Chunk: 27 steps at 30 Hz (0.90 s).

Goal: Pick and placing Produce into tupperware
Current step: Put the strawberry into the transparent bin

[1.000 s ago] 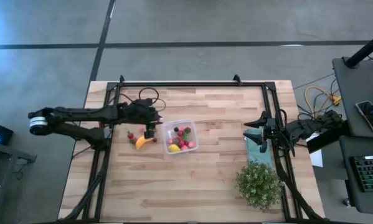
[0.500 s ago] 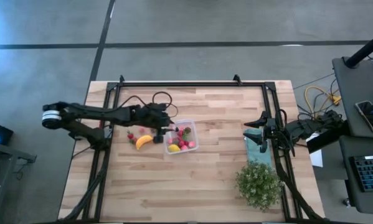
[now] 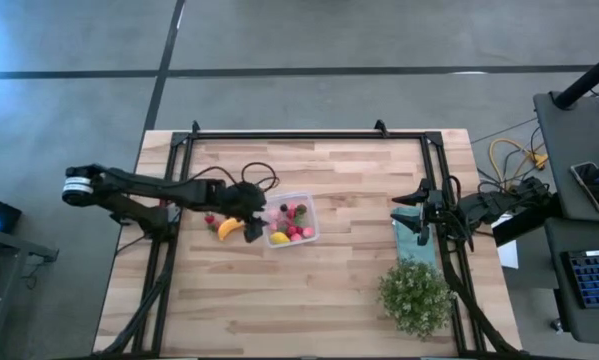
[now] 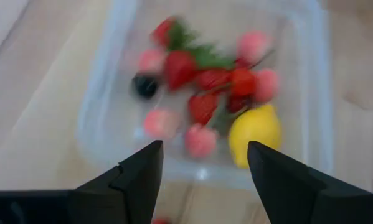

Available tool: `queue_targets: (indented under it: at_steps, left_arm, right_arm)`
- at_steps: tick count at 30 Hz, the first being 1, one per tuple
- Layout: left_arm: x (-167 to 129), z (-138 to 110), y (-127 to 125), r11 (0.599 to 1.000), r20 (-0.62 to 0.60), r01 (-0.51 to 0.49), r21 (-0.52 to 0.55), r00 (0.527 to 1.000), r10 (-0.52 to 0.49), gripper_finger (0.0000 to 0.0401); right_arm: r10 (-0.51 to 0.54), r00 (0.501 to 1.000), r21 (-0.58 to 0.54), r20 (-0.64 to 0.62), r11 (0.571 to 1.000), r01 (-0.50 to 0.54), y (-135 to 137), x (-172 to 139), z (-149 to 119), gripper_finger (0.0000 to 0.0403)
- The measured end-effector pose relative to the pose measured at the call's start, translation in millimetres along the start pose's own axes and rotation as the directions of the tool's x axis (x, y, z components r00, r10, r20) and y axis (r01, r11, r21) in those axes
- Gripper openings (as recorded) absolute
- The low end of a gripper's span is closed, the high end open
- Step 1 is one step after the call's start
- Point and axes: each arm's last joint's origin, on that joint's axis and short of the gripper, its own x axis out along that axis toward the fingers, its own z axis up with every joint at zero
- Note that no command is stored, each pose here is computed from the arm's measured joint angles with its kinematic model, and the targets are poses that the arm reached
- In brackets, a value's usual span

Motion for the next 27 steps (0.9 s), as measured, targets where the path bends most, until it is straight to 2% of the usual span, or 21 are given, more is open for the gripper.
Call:
queue_targets:
  at_steps: [3, 6, 10, 12, 14, 16, 18, 20, 23, 27]
  left_arm:
    - [-11.1, -5.8, -1.7, 0.987, -0.006, -0.094, -0.127, 0.996, 0.094, 0.0220]
    - [-22.6, -10.2, -1.8, 0.953, 0.012, -0.196, -0.233, 0.979, 0.204, 0.0220]
    - [-30.9, -18.7, 1.5, 0.925, -0.043, -0.264, -0.275, 0.964, 0.262, 0.0220]
    - [-32.3, -26.1, 4.0, 0.936, -0.103, -0.292, -0.195, 0.956, 0.276, 0.0220]
    - [-31.9, -32.9, 5.5, 0.961, -0.146, -0.275, -0.037, 0.953, 0.267, 0.0220]
    - [-30.6, -39.0, 7.4, 0.961, -0.171, -0.256, 0.102, 0.947, 0.271, 0.0219]
    - [-27.8, -45.0, 10.6, 0.953, -0.191, -0.243, 0.182, 0.942, 0.277, 0.0219]
    - [-24.9, -50.7, 14.3, 0.945, -0.209, -0.240, 0.220, 0.935, 0.286, 0.0219]
    - [-19.7, -58.2, 18.9, 0.947, -0.225, -0.241, 0.214, 0.931, 0.288, 0.0219]
    - [-12.7, -61.7, 20.9, 0.954, -0.171, -0.231, 0.193, 0.949, 0.265, 0.0219]
  right_arm:
    - [0.000, 1.000, 0.000, 0.000, 1.000, 0.000, 0.0, 0.0, 0.0, 0.0233]
    - [0.000, 1.000, 0.000, 0.000, 1.000, 0.000, 0.0, 0.0, 0.0, 0.0233]
    - [0.000, 1.000, 0.000, 0.000, 1.000, 0.000, 0.0, 0.0, 0.0, 0.0233]
    - [0.000, 1.000, 0.000, 0.000, 1.000, 0.000, 0.0, 0.0, 0.0, 0.0233]
    - [0.000, 1.000, 0.000, 0.000, 1.000, 0.000, 0.0, 0.0, 0.0, 0.0233]
    - [0.000, 1.000, 0.000, 0.000, 1.000, 0.000, 0.0, 0.0, 0.0, 0.0233]
    - [0.000, 1.000, 0.000, 0.000, 1.000, 0.000, 0.0, 0.0, 0.0, 0.0233]
    - [0.000, 1.000, 0.000, 0.000, 1.000, 0.000, 0.0, 0.0, 0.0, 0.0233]
    - [0.000, 1.000, 0.000, 0.000, 1.000, 0.000, 0.0, 0.0, 0.0, 0.0233]
    - [0.000, 1.000, 0.000, 0.000, 1.000, 0.000, 0.0, 0.0, 0.0, 0.0233]
